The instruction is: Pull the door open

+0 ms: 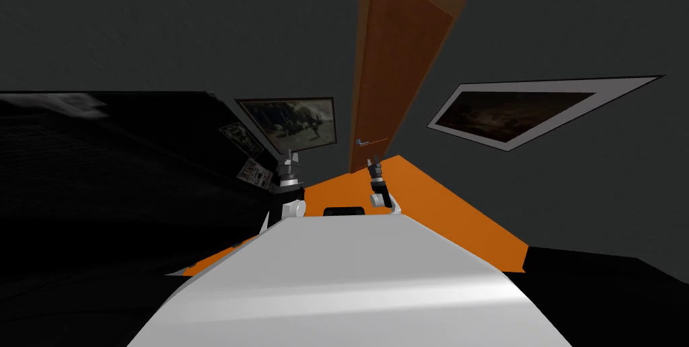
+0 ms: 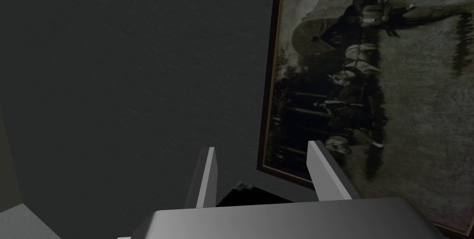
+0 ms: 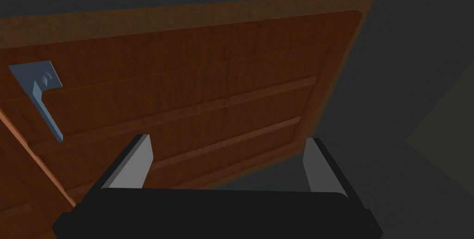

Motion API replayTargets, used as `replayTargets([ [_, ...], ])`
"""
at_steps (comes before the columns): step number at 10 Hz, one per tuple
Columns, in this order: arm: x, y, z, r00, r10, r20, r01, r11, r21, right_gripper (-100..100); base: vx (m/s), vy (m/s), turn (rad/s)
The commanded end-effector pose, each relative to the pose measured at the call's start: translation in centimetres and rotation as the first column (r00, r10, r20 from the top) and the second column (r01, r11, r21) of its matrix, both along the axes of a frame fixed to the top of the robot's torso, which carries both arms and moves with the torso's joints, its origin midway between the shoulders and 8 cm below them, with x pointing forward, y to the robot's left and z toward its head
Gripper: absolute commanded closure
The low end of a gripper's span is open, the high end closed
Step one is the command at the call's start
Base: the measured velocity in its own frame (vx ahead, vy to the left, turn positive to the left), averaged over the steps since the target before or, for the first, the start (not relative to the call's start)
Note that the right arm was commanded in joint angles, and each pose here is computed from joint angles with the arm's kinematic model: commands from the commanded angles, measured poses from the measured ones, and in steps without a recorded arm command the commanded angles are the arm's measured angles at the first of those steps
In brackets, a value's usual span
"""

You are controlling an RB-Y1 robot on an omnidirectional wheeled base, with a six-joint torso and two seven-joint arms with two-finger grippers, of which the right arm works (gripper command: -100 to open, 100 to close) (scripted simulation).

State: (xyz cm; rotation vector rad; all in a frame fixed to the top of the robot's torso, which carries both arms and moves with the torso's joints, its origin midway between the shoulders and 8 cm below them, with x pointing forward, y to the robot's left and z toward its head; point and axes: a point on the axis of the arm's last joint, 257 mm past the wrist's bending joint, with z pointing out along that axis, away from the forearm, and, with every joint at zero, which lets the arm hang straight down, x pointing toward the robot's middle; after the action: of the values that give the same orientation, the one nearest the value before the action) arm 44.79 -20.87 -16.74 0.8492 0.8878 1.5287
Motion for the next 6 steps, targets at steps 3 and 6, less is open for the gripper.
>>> replayTargets([
  [3, 0.8, 0.5, -3.1, 0.9982, 0.023, -0.055, -0.023, 1.000, -0.005, -100, 0.093, -0.062, 0.042],
  [6, 1.4, 1.0, -5.4, 0.9943, 0.040, -0.099, -0.041, 0.999, -0.010, -100, 0.084, -0.056, 0.046],
])
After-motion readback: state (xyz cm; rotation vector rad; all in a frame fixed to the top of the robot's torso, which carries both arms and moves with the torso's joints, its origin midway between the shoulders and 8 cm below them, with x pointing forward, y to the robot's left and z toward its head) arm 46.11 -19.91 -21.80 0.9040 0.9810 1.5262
